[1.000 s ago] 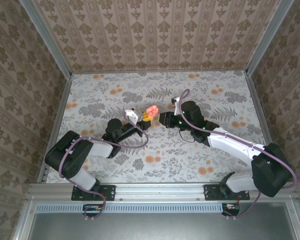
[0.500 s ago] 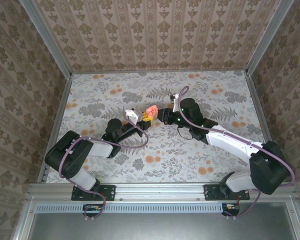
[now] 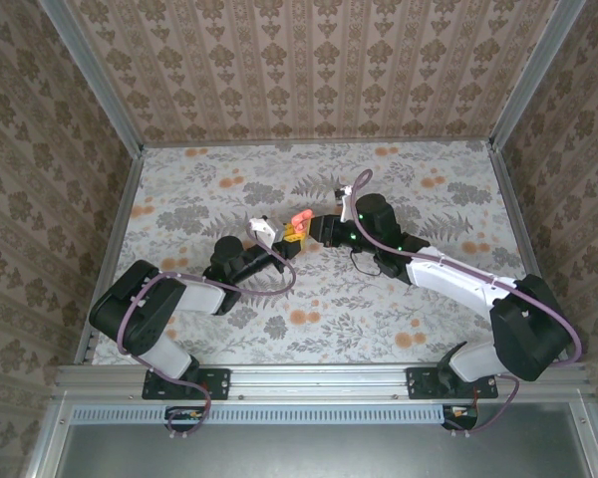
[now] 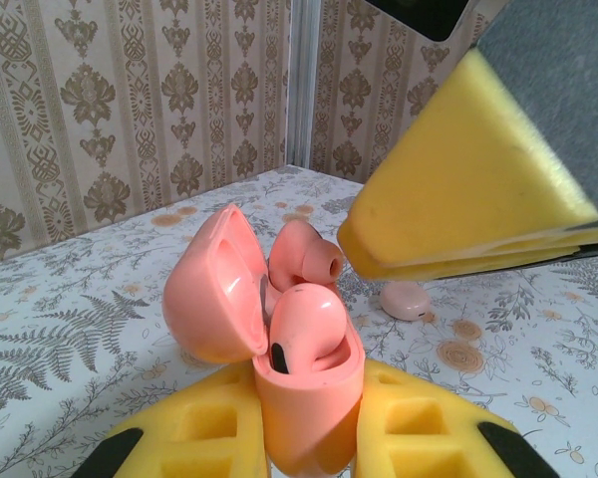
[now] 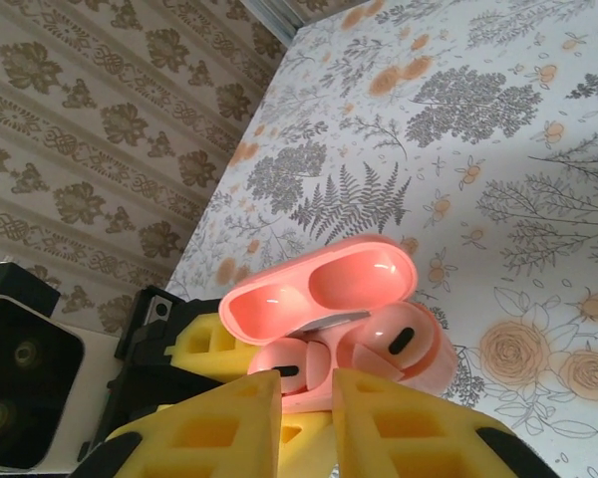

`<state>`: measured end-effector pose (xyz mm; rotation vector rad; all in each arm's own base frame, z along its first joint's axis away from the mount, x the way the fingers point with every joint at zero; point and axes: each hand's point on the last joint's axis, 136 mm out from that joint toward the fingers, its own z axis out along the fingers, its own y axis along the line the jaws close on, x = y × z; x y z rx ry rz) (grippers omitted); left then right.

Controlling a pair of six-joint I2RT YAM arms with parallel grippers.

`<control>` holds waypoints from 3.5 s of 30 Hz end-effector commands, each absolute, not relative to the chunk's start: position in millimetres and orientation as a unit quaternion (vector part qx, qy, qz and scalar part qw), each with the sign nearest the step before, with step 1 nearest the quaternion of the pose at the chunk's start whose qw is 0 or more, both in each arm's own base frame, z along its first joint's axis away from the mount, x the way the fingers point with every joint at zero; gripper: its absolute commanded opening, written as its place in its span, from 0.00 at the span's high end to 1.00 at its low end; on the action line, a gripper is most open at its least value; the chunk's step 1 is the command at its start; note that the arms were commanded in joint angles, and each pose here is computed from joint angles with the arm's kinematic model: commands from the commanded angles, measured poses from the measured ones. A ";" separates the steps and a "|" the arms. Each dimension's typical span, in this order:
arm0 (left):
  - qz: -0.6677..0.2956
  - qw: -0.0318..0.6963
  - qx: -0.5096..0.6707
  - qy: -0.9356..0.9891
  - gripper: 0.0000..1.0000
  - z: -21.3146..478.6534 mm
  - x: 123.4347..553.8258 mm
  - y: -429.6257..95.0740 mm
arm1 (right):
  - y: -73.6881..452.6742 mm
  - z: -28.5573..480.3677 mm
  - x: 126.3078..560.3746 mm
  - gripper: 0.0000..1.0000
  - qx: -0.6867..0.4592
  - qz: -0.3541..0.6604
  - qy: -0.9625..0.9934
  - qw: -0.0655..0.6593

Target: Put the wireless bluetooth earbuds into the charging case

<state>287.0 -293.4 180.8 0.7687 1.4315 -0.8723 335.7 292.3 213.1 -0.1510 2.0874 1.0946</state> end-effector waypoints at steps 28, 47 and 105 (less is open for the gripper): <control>-0.396 0.617 0.331 0.594 1.00 202.5 285.4 -297.7 | 268.4 236.4 339.2 0.66 0.019 0.507 0.797 0.327; -0.396 0.619 0.331 0.592 1.00 205.1 285.7 -298.0 | 279.1 218.7 350.8 0.72 0.037 0.522 0.798 0.300; -0.429 0.600 0.358 0.572 1.00 209.5 271.9 -305.8 | 265.9 262.6 316.2 0.70 -0.029 0.508 0.782 0.360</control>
